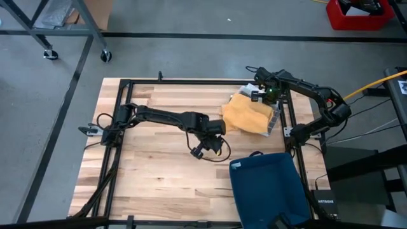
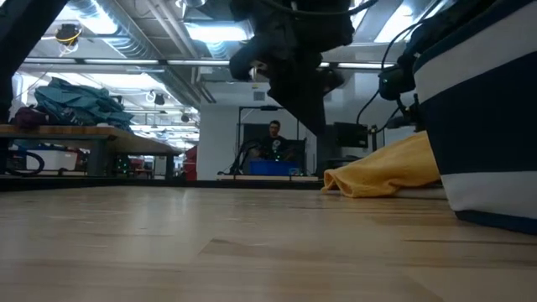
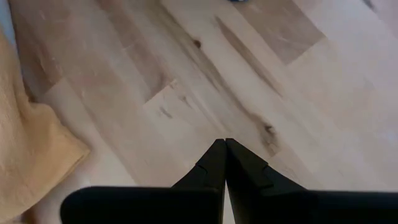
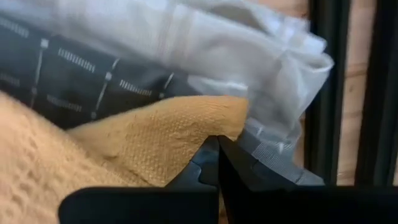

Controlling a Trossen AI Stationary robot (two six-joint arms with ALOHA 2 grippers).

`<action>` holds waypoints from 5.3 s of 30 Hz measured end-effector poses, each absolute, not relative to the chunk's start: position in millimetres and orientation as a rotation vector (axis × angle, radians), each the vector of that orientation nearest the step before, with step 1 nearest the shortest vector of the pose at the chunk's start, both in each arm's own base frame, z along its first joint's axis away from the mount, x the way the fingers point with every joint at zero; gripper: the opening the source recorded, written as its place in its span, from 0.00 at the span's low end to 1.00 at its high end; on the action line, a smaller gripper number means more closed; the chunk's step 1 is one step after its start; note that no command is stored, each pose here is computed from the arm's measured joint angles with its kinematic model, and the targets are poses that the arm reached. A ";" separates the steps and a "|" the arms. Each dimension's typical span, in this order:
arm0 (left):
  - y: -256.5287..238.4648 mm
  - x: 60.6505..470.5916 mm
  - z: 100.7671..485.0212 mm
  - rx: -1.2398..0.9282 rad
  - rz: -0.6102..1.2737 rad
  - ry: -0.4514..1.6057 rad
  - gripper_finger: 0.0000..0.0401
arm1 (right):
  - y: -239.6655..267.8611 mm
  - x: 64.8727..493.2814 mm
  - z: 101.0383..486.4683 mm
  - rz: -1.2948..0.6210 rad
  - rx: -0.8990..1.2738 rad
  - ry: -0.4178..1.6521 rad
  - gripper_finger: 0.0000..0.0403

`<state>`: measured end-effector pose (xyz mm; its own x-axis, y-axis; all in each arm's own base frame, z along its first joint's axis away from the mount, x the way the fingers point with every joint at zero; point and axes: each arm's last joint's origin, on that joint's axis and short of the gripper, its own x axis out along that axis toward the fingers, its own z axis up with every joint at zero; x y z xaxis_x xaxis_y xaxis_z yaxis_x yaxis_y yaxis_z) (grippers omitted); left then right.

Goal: Fold towel
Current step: Stack the yellow towel on top of the gray towel, then adjust the stack of towels, then adjust the blue bin

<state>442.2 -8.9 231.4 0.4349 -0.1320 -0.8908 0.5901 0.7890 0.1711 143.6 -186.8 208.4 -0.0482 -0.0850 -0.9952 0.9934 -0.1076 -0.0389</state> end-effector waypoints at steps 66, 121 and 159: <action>10.2 446.1 233.3 0.510 -0.427 0.997 0.00 | -301.5 151.0 228.0 -1.338 1.482 1.067 0.01; 49.0 442.0 232.4 0.428 -0.334 1.039 0.00 | -307.6 221.7 152.8 -0.800 1.628 1.095 0.01; 46.4 426.1 262.6 0.439 -0.330 1.019 0.00 | -285.1 317.7 197.8 -0.308 1.466 0.832 0.01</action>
<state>426.1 46.4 262.6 0.4880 -0.0612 -0.8707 0.4603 0.8656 0.1972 317.7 -285.1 197.8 0.6941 0.2962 -0.6561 0.6522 0.1272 0.7473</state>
